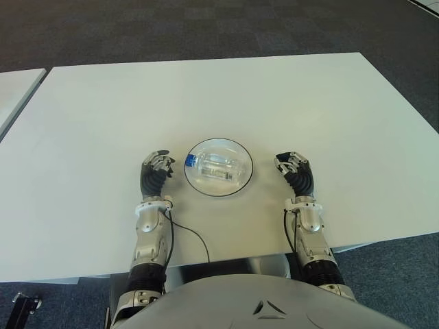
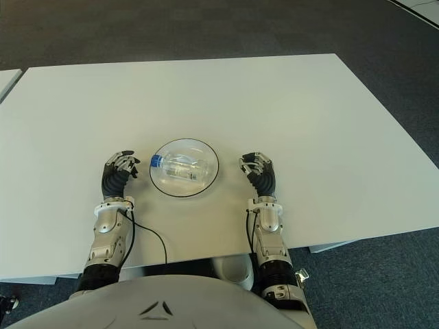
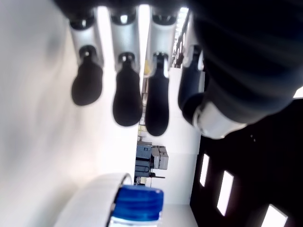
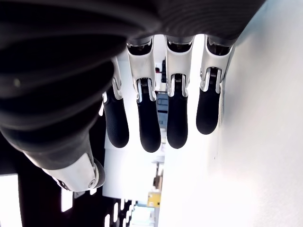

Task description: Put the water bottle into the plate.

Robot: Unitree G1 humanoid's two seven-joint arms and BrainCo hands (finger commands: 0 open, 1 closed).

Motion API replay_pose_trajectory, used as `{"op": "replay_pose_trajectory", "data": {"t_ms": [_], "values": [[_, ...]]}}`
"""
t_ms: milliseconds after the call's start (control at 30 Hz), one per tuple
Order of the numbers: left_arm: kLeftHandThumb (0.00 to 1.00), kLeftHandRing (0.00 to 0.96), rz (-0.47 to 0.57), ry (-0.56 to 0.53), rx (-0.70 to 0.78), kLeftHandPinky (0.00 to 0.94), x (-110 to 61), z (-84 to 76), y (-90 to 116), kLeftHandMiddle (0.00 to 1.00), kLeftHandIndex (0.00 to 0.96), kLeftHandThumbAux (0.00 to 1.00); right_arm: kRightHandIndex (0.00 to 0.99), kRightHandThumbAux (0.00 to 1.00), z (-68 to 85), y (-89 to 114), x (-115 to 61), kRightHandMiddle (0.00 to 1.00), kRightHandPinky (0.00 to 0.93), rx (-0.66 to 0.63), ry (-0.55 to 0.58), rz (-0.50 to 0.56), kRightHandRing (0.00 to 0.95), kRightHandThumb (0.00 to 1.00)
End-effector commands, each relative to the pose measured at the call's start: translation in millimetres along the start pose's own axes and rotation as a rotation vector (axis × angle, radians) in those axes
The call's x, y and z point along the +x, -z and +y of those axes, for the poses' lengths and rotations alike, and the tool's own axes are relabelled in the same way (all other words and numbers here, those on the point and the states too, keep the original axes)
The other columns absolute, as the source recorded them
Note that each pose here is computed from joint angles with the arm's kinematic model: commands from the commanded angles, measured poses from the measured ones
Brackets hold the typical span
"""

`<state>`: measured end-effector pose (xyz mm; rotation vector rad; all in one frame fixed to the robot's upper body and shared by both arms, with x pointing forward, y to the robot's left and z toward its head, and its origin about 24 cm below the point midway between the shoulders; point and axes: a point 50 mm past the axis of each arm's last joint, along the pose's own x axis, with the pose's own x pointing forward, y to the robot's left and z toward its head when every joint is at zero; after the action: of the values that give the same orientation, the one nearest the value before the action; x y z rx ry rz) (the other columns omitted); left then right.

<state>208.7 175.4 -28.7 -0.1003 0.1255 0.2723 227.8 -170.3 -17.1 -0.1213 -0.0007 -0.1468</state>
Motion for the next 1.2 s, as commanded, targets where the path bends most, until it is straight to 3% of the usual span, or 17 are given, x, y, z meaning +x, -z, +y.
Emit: {"op": "replay_pose_trajectory", "data": {"t_ms": [33,1200], "values": [[0.834,0.713,0.070,0.000,0.018,0.716,-7.6,1.4,12.2,0.545,0.394,0.681,0.425,0.734,0.6,8.3,-5.2,0.429,0.399,0.010,-0.001,0.050,0.389,0.708],[0.837,0.731,0.047,0.035,0.095,0.719,-14.4,-0.5,16.5,0.557,0.404,0.677,0.424,0.733,2.2,7.6,-5.6,0.434,0.403,0.009,-0.010,0.044,0.395,0.709]]}}
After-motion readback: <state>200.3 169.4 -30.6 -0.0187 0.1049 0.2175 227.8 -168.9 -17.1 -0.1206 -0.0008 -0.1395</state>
